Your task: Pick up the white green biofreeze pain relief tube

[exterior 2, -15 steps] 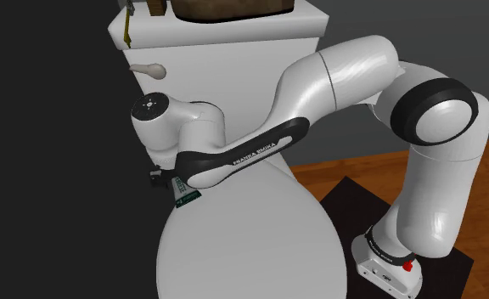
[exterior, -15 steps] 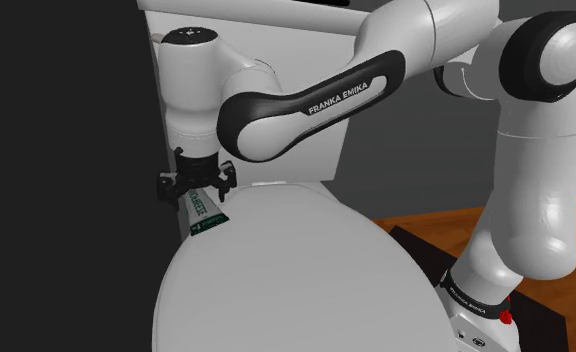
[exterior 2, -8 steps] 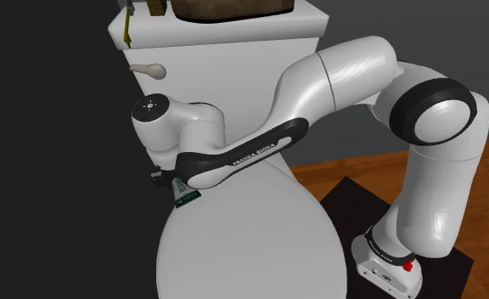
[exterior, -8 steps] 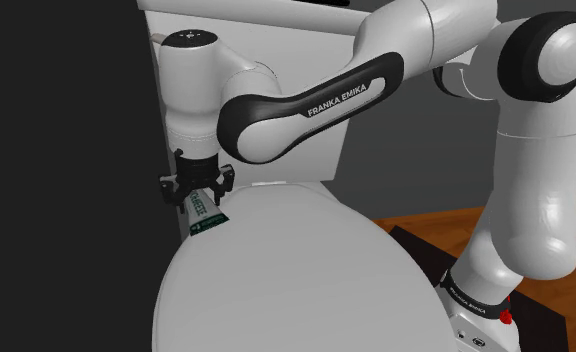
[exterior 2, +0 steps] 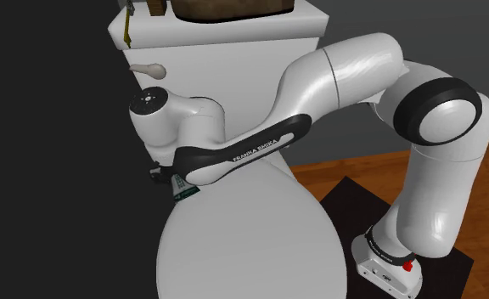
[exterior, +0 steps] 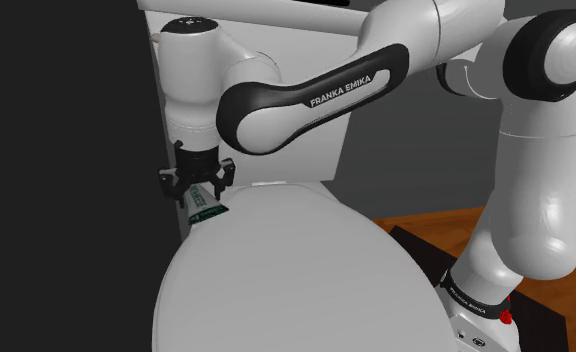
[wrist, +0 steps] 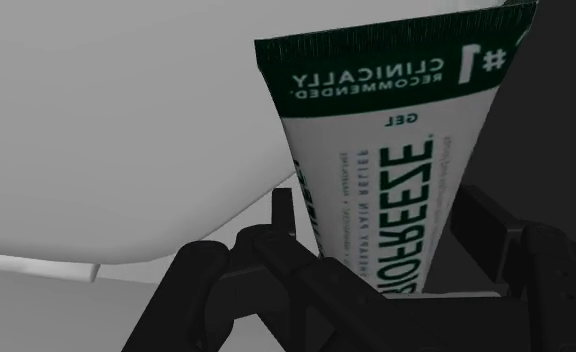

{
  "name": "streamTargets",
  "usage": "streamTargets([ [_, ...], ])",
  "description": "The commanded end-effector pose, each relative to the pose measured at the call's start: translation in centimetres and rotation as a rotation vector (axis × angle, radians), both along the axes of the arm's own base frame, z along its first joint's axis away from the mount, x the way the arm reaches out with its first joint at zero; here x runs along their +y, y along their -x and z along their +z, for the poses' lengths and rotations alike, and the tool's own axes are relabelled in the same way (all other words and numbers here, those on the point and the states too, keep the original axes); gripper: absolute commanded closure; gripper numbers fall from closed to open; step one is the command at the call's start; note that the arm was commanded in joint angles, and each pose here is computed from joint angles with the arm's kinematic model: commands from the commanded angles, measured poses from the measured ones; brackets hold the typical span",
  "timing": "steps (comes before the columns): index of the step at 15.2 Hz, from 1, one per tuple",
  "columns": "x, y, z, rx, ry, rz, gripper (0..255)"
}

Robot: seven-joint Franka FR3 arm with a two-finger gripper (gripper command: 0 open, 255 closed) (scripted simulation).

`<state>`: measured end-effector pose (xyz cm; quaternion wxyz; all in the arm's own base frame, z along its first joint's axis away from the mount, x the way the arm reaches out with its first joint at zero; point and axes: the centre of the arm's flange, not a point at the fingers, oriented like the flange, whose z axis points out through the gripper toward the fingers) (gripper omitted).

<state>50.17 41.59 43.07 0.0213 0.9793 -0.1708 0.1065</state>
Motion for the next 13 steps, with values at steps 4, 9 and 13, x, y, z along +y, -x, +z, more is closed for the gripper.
streamTargets([
  [4,0.1,0.0,2.7,0.0,0.0,0.0,255],
  [9,0.1,0.0,5.3,0.0,0.0,0.0,255],
  [13,0.1,0.0,6.5,0.0,0.0,0.0,255],
])
